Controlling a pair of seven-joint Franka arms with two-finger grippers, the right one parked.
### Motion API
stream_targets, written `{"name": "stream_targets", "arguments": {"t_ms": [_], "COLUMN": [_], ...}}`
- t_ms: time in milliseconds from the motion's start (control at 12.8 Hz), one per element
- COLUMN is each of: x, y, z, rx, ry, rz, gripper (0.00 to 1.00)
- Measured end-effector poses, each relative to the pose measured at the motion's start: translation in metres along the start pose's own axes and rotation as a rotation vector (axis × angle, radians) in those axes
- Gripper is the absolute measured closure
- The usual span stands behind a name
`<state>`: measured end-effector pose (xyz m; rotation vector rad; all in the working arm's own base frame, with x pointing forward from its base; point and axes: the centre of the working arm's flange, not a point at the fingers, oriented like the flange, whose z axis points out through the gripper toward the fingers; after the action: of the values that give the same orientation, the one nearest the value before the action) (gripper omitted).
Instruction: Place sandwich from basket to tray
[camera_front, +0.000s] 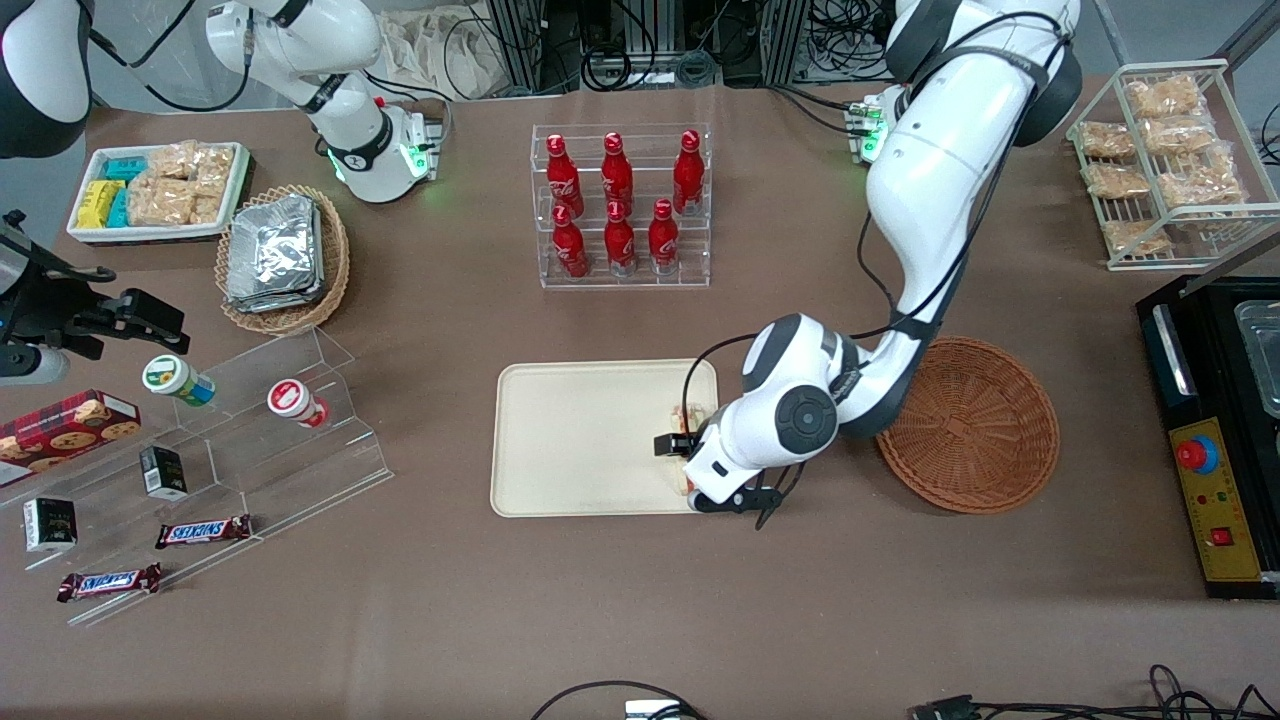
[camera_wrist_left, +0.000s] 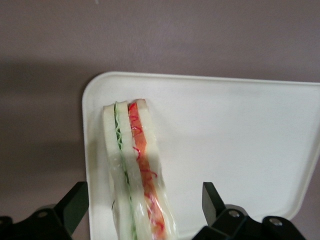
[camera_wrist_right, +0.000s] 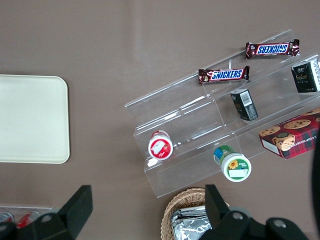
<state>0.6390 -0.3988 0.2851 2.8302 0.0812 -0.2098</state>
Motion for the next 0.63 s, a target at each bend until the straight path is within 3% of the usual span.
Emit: {"name": "stream_targets", "arguments": {"t_ms": [157, 235, 314, 549, 627], "x": [0.003, 0.003, 0.001, -0.029, -0.042], "y": [-0.018, -0.042, -0.074, -0.151, -0.165], "z": [-0.082, -0.129, -0.176, -0.281, -0.306], "rx": [0.027, 0.058, 0.098, 0.276, 0.312], "ry": [0.012, 0.002, -0.013, -0.053, -0.073], "rz": [-0.022, -0.041, -0.05, -0.032, -0.007], "gripper": [0.0, 0.0, 0.0, 0.0, 0.0]}}
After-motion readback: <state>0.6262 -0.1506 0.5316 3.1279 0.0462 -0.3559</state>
